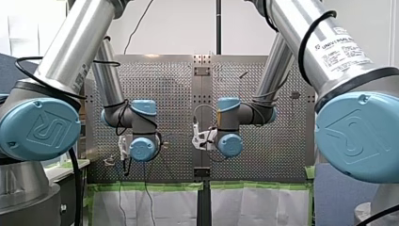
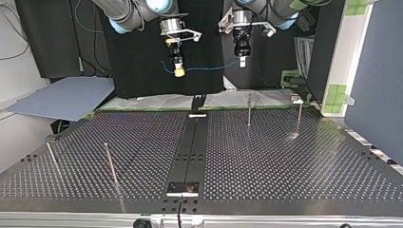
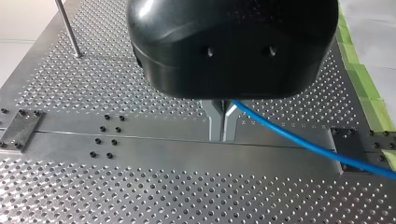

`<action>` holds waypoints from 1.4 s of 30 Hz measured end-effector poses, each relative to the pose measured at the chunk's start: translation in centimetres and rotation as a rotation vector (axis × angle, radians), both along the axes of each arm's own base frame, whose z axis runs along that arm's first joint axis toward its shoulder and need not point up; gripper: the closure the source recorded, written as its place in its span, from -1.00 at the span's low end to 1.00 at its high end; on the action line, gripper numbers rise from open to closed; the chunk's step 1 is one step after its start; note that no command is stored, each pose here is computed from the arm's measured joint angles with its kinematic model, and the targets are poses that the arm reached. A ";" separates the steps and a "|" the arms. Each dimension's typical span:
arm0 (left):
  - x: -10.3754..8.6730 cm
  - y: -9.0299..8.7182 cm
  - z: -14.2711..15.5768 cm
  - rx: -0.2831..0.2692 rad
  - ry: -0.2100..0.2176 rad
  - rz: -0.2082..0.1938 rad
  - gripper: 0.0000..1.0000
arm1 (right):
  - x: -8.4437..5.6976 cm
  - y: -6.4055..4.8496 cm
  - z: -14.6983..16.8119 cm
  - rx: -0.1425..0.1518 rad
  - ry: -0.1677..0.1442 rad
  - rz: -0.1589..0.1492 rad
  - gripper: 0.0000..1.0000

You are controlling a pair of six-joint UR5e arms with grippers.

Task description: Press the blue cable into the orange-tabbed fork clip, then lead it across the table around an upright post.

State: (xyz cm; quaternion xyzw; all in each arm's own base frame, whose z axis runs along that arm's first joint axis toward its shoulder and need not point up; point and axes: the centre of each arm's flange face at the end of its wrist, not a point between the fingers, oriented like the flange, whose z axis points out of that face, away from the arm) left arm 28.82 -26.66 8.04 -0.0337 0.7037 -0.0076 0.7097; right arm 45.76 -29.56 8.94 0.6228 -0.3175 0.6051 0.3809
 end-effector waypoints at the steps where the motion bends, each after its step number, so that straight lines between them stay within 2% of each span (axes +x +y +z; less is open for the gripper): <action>1: 0.0 0.0 0.0 0.000 0.000 0.000 1.00 | 0.0 0.0 0.0 0.000 0.000 0.000 1.00; 5: 0.0 0.1 -0.2 0.007 0.007 0.000 1.00 | 0.0 0.0 0.0 0.000 0.000 0.000 1.00; 7: -0.2 0.4 -0.8 0.033 0.031 -0.006 1.00 | 0.1 0.1 -0.1 0.000 0.004 0.000 1.00; 10: -0.6 0.5 -2.0 0.084 0.074 -0.030 1.00 | 0.7 0.3 -0.7 0.004 0.035 -0.006 1.00; 16: -1.2 0.4 -4.4 0.148 0.137 -0.092 1.00 | 1.5 -0.7 -2.9 0.028 0.120 -0.060 1.00; 20: -1.5 0.3 -5.1 0.159 0.155 -0.116 1.00 | 1.1 -0.9 -5.2 0.067 0.175 -0.104 1.00; 24: -1.5 0.3 -5.3 0.161 0.158 -0.121 1.00 | 0.6 -0.8 -6.4 0.085 0.200 -0.139 1.00; 31: -1.6 0.3 -5.4 0.160 0.159 -0.123 1.00 | 0.4 -0.8 -6.7 0.089 0.207 -0.154 1.00; 34: -1.1 -0.1 -4.7 0.139 0.128 -0.124 1.00 | 0.7 -1.0 -6.5 0.084 0.208 -0.149 1.00; 39: -0.2 -0.8 -2.8 0.073 0.051 -0.116 1.00 | 2.6 -1.4 -3.9 0.063 0.167 -0.125 1.00; 42: 0.4 -1.0 -1.5 0.024 0.005 -0.120 1.00 | 3.8 -1.9 -1.8 0.043 0.114 -0.102 1.00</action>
